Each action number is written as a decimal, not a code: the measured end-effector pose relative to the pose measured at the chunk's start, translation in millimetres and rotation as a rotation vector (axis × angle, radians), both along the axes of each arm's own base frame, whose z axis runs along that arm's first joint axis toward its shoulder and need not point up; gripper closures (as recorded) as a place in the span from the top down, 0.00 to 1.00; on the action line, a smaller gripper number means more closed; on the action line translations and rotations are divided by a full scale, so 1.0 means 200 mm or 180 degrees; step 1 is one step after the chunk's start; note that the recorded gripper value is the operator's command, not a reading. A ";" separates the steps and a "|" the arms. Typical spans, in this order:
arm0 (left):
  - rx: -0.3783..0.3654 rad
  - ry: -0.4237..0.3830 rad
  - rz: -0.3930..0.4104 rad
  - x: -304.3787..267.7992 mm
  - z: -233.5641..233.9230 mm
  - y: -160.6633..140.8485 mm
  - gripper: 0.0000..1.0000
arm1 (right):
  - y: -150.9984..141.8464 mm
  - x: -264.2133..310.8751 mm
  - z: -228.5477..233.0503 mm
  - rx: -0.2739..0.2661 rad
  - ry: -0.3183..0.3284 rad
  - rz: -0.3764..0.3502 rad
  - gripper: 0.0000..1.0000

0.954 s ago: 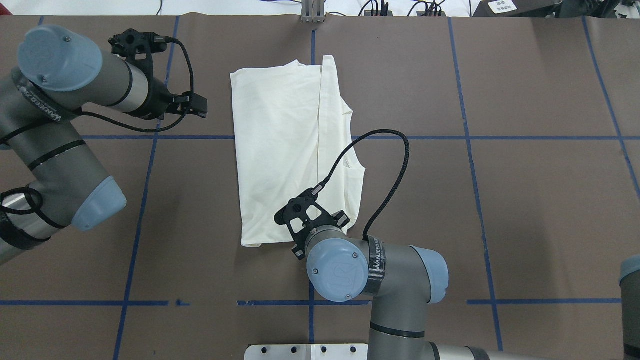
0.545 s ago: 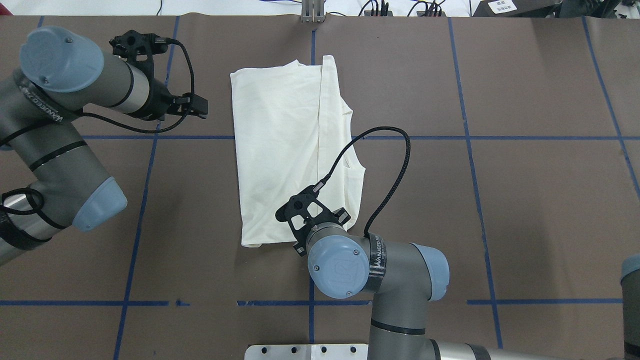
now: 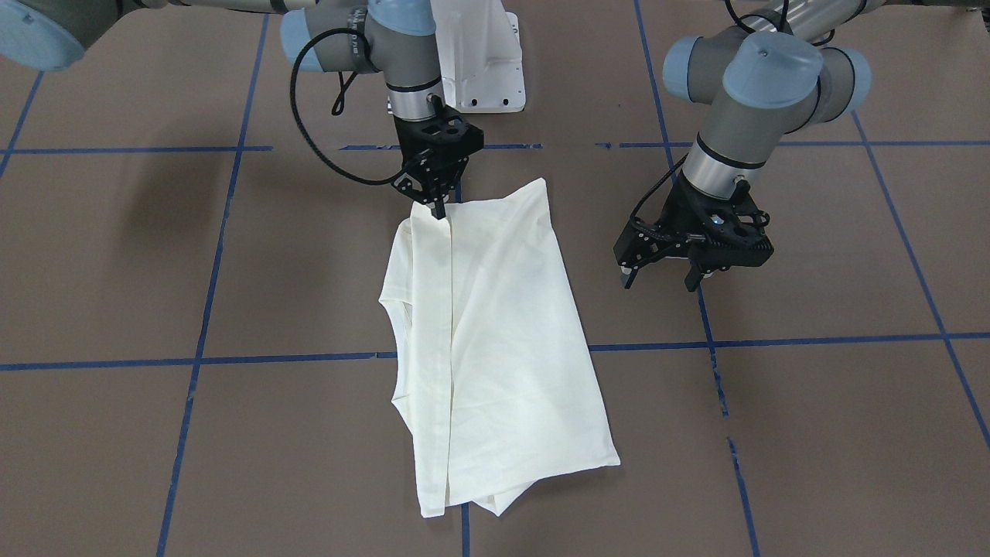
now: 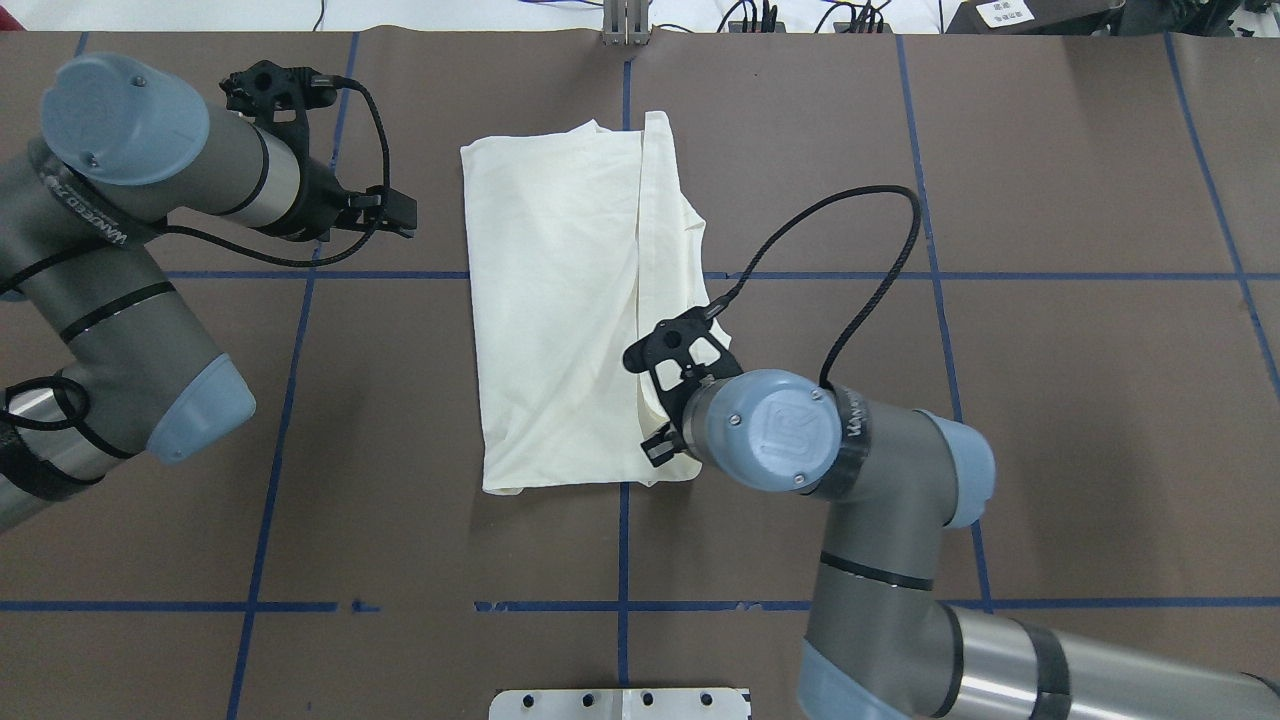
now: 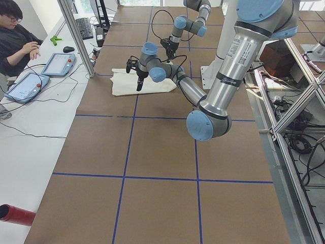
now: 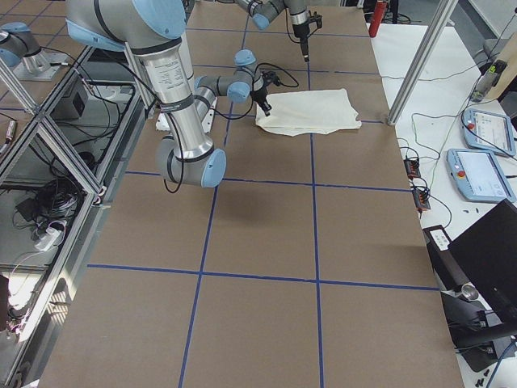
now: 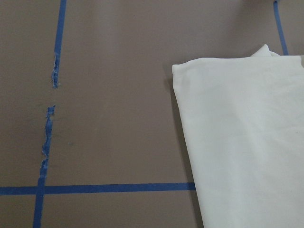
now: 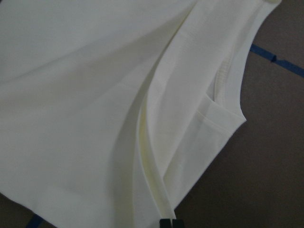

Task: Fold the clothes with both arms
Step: 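Move both grippers to the shirt's side edges, then press the shirt's side edges with both grippers to straighten them, then move the right gripper to the shirt's near corner beside the left gripper, then grasp the shirt's near edge with both grippers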

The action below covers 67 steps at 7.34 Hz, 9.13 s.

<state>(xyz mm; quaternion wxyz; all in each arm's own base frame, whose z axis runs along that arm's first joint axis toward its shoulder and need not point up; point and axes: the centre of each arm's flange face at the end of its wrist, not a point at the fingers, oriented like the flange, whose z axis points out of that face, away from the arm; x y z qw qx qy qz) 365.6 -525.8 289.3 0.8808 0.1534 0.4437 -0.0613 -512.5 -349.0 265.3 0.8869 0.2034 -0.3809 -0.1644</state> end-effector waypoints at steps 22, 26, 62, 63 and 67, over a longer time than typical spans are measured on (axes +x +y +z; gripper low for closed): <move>-0.1145 -0.0009 0.0190 0.99 -0.29 1.02 0.30 | -0.17 0.39 0.00 -0.1074 -0.0487 0.0899 1.00; -0.1135 -0.0007 0.0227 1.01 -0.29 1.05 0.30 | -0.17 0.39 0.00 -0.1079 -0.0483 0.0905 1.00; -0.0870 0.0044 0.0422 0.83 -0.29 1.08 0.00 | 0.17 -0.44 0.04 -0.2806 -0.0122 0.2124 1.00; -0.0870 0.0044 0.0422 0.83 -0.29 1.08 0.00 | 0.20 -0.46 0.04 -0.2801 -0.0129 0.2141 1.00; -0.0868 0.0052 0.0422 0.83 -0.30 1.08 0.00 | 0.25 -0.49 0.02 -0.2834 -0.0149 0.2156 1.00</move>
